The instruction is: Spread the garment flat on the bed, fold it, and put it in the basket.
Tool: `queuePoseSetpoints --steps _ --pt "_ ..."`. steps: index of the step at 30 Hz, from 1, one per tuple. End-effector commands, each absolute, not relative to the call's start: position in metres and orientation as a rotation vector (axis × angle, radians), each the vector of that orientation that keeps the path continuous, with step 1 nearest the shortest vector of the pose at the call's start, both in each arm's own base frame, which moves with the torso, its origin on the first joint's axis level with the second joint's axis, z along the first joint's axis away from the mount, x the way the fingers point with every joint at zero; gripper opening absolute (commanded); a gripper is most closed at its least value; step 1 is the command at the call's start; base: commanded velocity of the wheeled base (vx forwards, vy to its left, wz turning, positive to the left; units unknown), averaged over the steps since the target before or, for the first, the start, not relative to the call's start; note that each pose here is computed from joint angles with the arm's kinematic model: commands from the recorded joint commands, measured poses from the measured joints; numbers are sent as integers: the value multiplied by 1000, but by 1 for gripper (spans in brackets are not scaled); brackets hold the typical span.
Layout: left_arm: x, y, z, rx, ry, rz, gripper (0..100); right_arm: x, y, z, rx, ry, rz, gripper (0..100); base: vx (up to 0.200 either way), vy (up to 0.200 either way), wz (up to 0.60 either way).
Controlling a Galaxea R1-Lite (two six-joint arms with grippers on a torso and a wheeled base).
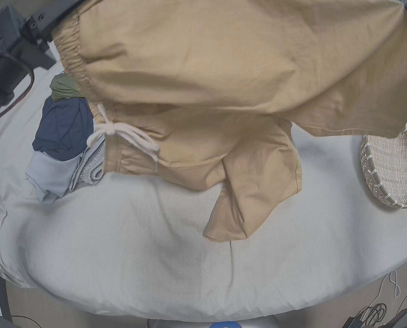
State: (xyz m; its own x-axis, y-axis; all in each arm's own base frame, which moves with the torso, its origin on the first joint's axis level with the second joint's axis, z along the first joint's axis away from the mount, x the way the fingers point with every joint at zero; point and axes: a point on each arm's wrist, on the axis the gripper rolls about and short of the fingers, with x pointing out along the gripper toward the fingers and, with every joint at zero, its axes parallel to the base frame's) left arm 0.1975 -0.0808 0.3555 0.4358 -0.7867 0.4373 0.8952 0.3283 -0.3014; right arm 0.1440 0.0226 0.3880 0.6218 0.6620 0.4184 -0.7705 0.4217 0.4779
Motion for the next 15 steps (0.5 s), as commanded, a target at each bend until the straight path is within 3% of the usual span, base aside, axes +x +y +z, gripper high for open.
queuePoseSetpoints --steps 1,10,15 --pt "178 -58 333 -545 -203 -1027 0 175 29 331 726 -41 871 0 0 0 0" --pt "180 -50 319 -563 -135 -963 0 199 32 307 715 27 838 0 0 0 0" --pt "191 -53 293 -593 -18 -931 0 224 34 291 692 47 820 0 0 0 0"
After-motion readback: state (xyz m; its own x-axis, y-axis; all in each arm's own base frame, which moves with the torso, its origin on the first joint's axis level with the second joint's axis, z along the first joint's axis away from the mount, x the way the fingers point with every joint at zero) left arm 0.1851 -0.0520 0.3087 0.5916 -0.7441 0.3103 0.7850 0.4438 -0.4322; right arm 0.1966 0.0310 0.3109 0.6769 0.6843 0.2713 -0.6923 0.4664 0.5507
